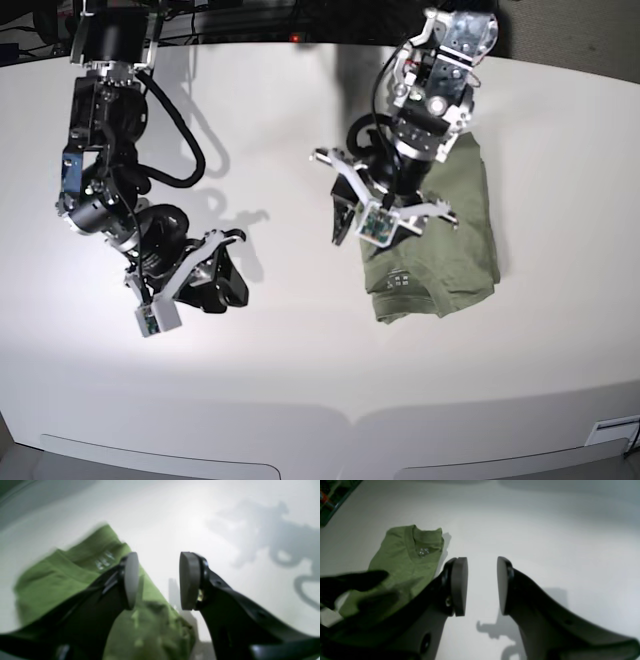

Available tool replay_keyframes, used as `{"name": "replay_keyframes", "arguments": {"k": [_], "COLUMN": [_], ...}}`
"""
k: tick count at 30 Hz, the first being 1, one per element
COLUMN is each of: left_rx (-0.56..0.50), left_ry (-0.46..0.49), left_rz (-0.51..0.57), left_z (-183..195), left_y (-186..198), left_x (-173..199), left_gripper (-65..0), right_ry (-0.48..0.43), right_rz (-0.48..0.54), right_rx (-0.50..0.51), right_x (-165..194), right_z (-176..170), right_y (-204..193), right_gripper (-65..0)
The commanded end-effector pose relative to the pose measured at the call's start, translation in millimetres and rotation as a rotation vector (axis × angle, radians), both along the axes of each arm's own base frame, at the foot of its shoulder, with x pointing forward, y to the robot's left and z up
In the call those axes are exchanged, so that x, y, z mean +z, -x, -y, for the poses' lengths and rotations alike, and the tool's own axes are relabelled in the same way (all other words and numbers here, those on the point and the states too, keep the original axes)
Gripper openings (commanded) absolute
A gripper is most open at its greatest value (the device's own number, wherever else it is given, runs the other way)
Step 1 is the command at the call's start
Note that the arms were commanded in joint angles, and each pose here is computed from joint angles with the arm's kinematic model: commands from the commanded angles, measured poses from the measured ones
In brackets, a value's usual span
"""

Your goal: Fold the T-shirt properly

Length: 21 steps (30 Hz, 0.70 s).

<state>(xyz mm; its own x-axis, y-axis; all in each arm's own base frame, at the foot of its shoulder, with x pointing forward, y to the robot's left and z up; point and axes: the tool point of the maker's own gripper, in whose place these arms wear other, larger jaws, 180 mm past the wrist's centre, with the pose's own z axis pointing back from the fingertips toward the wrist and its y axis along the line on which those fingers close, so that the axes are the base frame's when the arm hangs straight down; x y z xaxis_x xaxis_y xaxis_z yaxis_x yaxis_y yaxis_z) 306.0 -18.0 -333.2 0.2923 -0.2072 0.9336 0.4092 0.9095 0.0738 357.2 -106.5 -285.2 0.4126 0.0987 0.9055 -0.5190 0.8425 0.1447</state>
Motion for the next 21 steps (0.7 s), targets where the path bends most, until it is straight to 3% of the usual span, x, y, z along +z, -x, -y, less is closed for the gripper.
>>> {"name": "replay_keyframes", "arguments": {"k": [1, 8, 13, 17, 21], "left_rx": [0.007, 0.025, 0.044, 0.136, 0.137], "left_ry": [0.024, -0.043, -0.169, -0.212, -0.273], "left_rz": [0.064, 0.129, 0.068, 0.026, 0.022], "left_z": [1, -29, -60, -91, -103], "left_y": [-6, 1, 8, 21, 46], "left_x": [28, 90, 70, 59, 64], "left_gripper": [-39.7, -39.7, -39.7, -39.7, -39.7], "right_ry": [-0.019, 0.094, 0.208, 0.242, 0.255], "right_rz": [0.096, 0.083, 0.034, -0.075, -0.173], "right_rx": [0.004, -0.031, -0.081, -0.105, -0.159], "right_x": [30, 36, 24, 11, 3], "right_z": [1, 34, 74, 103, 132], "right_y": [-10, 8, 44, 85, 128], "right_gripper": [-44.6, -44.6, -44.6, -44.6, -44.6]}}
